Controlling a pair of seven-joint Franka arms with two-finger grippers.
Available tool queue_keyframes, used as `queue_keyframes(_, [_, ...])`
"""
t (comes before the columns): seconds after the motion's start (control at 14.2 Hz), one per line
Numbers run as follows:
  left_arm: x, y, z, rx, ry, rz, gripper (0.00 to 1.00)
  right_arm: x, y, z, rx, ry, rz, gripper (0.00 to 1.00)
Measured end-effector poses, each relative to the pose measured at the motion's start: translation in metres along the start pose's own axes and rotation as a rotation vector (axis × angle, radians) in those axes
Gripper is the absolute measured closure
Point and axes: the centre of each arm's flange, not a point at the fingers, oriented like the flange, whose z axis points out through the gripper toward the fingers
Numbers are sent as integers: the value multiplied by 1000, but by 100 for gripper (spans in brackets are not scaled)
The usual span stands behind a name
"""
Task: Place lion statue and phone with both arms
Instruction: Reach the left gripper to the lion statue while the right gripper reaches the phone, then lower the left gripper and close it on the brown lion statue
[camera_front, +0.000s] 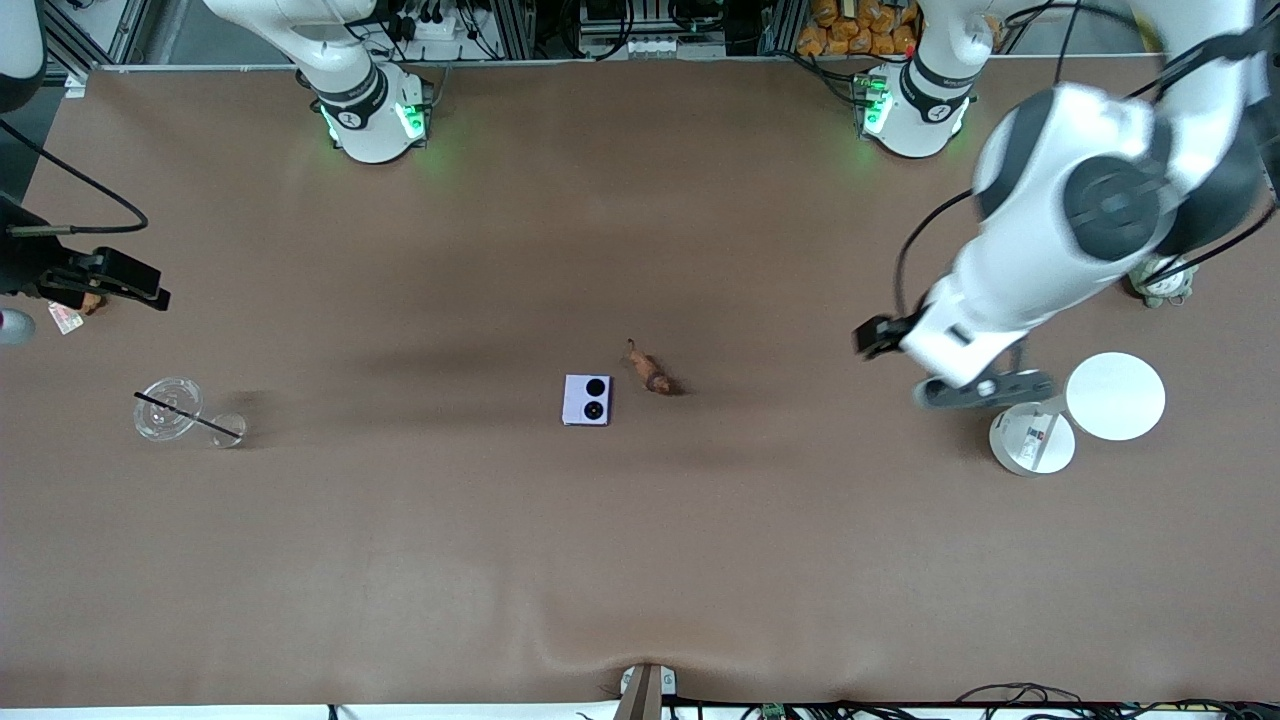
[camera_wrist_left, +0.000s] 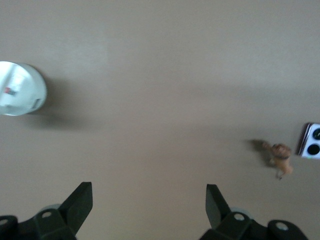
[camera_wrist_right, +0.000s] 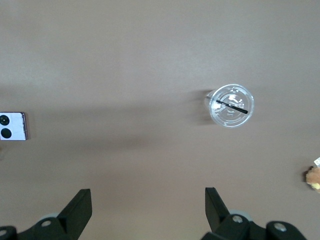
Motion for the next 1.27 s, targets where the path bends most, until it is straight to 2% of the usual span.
queue_keyframes(0.21, [4, 42, 42, -17, 17, -95, 0, 11, -6, 15, 48, -10, 0, 0])
queue_keyframes(0.49, [-8, 101, 96, -17, 4, -198, 0, 25, -17, 42, 64, -43, 3, 0])
queue_keyframes(0.78, [-20, 147, 153, -25, 8, -258, 0, 43, -77, 79, 45, -63, 150, 0])
queue_keyframes(1.06, [-15, 154, 166, -45, 24, -285, 0, 65, -143, 148, 14, -79, 351, 0])
queue_keyframes(1.27, [-19, 163, 179, -52, 27, -306, 0, 74, -163, 195, -12, -121, 361, 0])
